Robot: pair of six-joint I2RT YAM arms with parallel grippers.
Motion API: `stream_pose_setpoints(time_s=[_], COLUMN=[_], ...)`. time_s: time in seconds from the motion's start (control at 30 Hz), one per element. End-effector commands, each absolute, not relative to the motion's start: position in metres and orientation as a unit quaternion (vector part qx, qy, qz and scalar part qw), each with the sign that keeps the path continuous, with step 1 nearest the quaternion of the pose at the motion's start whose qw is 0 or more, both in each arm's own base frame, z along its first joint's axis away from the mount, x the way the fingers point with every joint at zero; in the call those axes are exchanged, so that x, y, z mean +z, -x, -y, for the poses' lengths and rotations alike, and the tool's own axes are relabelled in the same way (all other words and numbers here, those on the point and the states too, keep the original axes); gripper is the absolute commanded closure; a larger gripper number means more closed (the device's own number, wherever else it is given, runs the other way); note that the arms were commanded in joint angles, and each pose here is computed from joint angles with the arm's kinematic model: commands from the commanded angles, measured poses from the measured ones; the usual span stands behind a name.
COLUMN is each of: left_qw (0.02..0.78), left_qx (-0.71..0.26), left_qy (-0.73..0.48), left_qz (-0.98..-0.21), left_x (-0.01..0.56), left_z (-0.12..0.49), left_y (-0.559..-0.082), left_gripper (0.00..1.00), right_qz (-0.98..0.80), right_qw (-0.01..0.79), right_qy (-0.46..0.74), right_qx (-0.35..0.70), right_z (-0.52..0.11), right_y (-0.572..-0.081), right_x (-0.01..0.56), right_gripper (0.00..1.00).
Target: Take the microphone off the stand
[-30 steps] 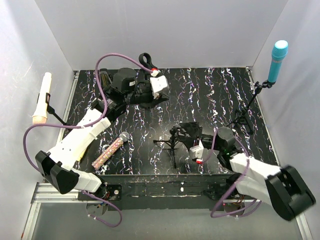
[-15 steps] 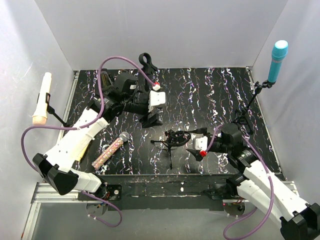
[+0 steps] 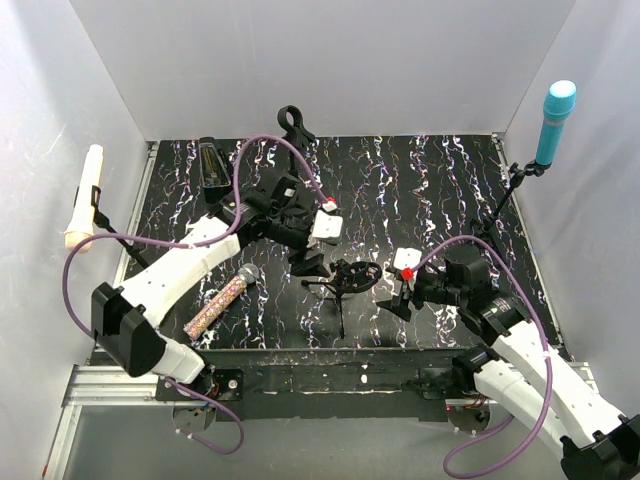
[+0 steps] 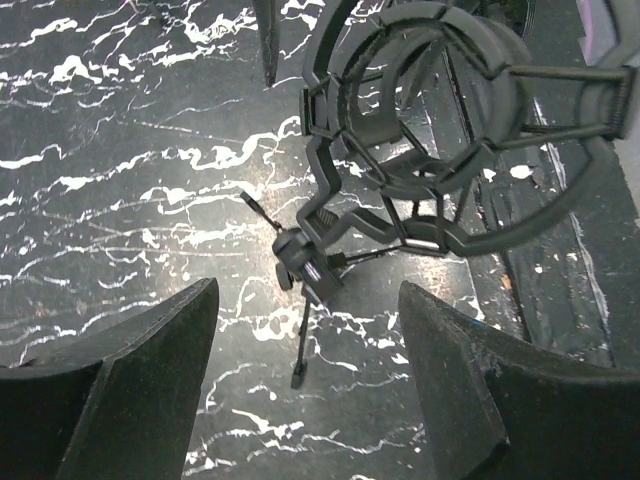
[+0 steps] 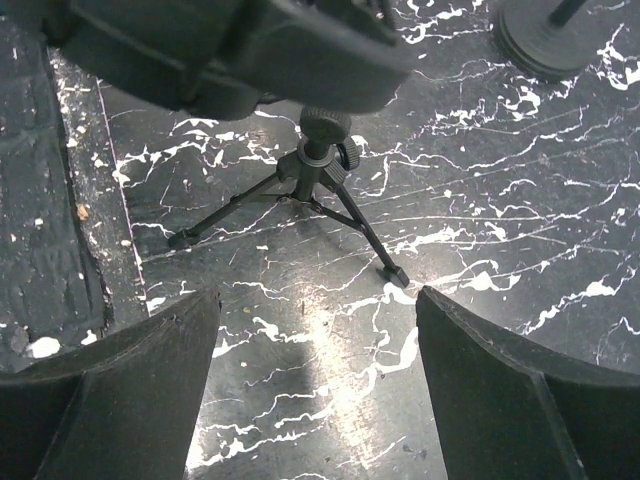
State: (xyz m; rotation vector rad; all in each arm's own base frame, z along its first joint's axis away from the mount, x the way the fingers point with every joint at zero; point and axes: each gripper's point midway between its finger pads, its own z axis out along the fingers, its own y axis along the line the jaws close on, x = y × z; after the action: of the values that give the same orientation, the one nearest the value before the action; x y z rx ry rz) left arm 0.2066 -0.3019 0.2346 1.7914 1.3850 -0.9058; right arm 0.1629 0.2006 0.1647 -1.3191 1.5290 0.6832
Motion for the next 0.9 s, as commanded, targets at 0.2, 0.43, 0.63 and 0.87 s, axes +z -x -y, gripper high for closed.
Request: stream_pose_setpoints(time_s=[0.2,0.43,0.63,0.87], left_qw=[0.361,0.368,0.387,0.442], left_qx=[-0.383,-0.390,-0.372,-0.340], left_qy=[-0.710,-0.689,-0.670,-0.609], left_qz=[-0.468,-0.487,-0.513,-0.563], left_x=[0.215,0.211,0.213,0.227], left_z=[0.339,0.348,0.354,0.375], left_y=[-0.203,-0.210,-0.227,-0.277], left_gripper=[0.36,0.67,0.99,1.00], right_qz=[-0.682,-0.701,-0.726,-0.748], right_qw=[0.486,0.483,0.484,0.496], right_qy=[0.465,0.452,0.410,0.363], right_qx=[0.287,0.267,0.265,0.249], right_z=[-0.198,-0.188,-0.179,-0.166], right_y=[-0.175,-0.179,-0.185,-0.197], right_x=[0.188,0.188,0.186,0.188], right_gripper=[0.15,0.14,0.14,0.14])
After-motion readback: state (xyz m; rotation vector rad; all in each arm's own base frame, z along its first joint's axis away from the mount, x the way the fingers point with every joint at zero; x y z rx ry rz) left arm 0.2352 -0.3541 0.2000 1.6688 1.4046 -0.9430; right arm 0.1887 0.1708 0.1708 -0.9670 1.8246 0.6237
